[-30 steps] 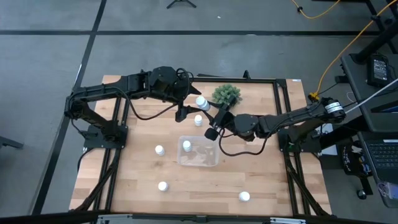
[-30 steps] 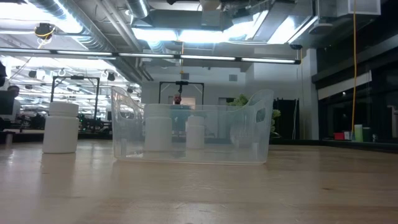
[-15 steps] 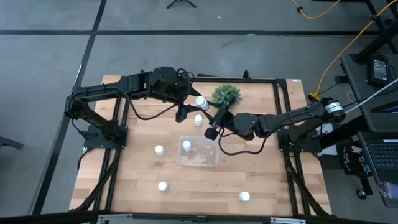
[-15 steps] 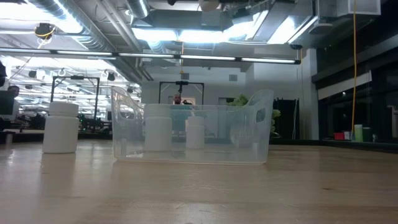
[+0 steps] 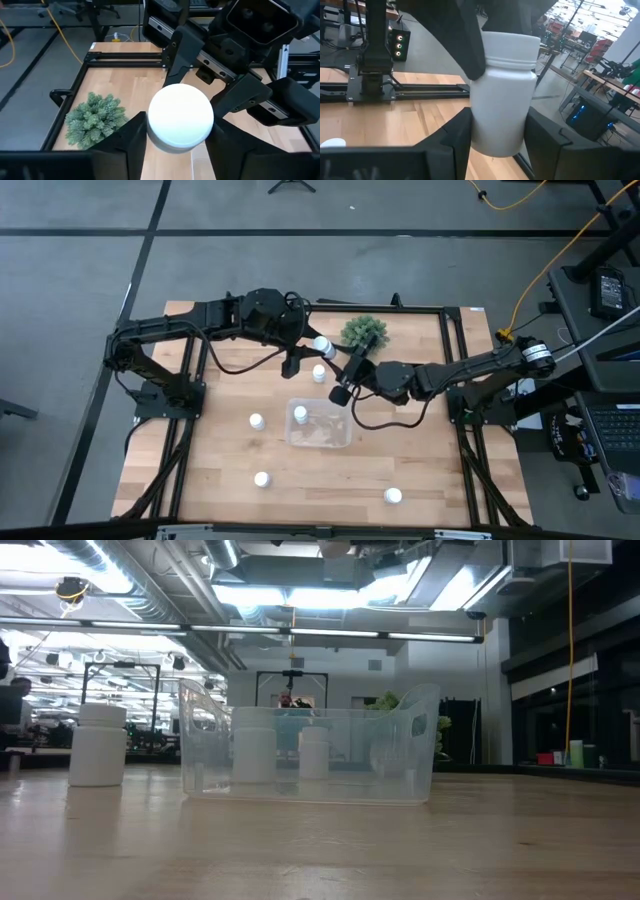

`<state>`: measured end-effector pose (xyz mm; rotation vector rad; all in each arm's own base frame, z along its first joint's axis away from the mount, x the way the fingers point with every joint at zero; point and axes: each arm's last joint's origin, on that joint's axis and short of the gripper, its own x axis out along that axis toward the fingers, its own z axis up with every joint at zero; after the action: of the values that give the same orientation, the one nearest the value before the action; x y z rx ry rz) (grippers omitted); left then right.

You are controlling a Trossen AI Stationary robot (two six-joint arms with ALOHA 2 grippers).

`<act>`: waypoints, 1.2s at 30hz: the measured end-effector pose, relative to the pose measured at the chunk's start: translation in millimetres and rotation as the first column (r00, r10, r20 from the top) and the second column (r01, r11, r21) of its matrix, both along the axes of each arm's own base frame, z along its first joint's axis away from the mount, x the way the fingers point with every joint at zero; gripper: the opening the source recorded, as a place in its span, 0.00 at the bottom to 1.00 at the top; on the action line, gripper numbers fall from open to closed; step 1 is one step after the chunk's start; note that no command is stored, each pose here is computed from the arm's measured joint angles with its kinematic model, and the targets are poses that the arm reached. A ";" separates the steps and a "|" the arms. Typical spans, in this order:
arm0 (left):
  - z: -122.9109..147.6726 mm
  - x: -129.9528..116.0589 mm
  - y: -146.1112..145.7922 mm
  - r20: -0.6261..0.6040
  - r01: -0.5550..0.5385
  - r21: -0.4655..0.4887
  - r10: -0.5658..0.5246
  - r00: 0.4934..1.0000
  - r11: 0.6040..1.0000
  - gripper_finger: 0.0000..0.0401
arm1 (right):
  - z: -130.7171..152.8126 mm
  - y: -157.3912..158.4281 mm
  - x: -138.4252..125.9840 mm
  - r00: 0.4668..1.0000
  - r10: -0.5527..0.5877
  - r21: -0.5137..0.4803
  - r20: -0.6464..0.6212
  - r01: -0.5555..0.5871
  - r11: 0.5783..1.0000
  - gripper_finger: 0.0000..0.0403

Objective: Pick and place pill bottles into a basket
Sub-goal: Put the white medicine bottle into the transparent bin

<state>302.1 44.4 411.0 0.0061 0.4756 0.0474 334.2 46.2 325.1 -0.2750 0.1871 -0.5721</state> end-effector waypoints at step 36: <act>-7.4 -7.7 21.2 -0.097 -0.191 0.140 0.205 0.974 0.972 0.37 | -4.9 7.7 -22.9 0.974 -0.179 -0.048 -0.139 0.174 0.984 0.77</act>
<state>294.4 65.5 403.7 0.0894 0.5825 0.2755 311.3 53.9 320.2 -0.3367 0.3423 -0.7331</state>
